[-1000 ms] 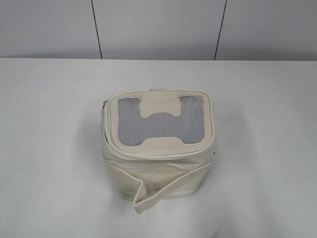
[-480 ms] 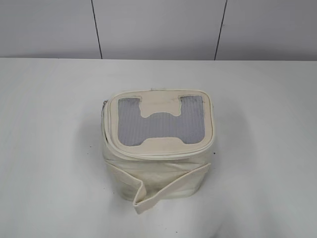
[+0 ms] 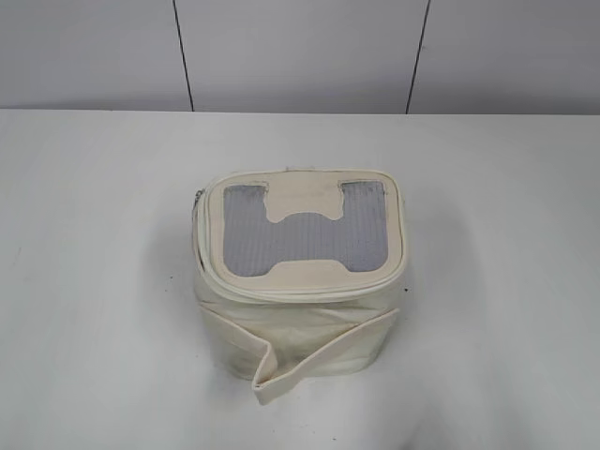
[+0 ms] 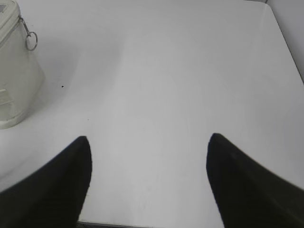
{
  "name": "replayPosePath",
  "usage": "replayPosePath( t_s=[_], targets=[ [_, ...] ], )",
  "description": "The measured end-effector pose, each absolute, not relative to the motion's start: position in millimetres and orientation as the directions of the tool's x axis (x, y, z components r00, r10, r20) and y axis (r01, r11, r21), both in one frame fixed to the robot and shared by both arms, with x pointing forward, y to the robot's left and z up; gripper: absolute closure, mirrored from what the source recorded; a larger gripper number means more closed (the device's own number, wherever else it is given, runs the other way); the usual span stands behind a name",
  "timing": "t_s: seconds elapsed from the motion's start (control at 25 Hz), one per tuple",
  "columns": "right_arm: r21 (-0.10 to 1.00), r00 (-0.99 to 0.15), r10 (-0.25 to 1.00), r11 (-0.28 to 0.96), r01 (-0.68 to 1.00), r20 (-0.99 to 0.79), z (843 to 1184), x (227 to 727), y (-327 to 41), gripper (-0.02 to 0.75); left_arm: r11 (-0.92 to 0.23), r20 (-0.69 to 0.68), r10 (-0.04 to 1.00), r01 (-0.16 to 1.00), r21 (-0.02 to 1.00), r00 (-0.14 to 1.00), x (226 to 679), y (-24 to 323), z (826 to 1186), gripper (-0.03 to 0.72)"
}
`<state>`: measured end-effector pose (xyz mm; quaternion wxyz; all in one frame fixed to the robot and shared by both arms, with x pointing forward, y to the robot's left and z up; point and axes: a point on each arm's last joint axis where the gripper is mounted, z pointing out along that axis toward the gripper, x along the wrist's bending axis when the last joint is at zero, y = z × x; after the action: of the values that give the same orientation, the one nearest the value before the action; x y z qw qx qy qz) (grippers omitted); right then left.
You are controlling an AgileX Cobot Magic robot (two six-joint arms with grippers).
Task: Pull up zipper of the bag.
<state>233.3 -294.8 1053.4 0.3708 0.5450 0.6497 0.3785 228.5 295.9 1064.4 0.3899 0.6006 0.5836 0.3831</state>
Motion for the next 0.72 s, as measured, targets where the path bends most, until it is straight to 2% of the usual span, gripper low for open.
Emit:
replayPosePath(
  t_s=[0.56, 0.72],
  targets=[
    [0.896, -0.133, 0.989, 0.117, 0.427, -0.065, 1053.4, 233.3, -294.4, 0.152, -0.011, -0.001, 1.000, 0.402, 0.916, 0.030, 228.5, 295.3, 1064.4, 0.445],
    [0.893, -0.150, 0.988, 0.098, 0.438, -0.035, 1061.2, 242.2, -291.5, 0.152, 0.013, -0.055, 0.994, 0.404, 0.915, 0.094, 234.9, 289.6, 1070.5, 0.444]
  ],
)
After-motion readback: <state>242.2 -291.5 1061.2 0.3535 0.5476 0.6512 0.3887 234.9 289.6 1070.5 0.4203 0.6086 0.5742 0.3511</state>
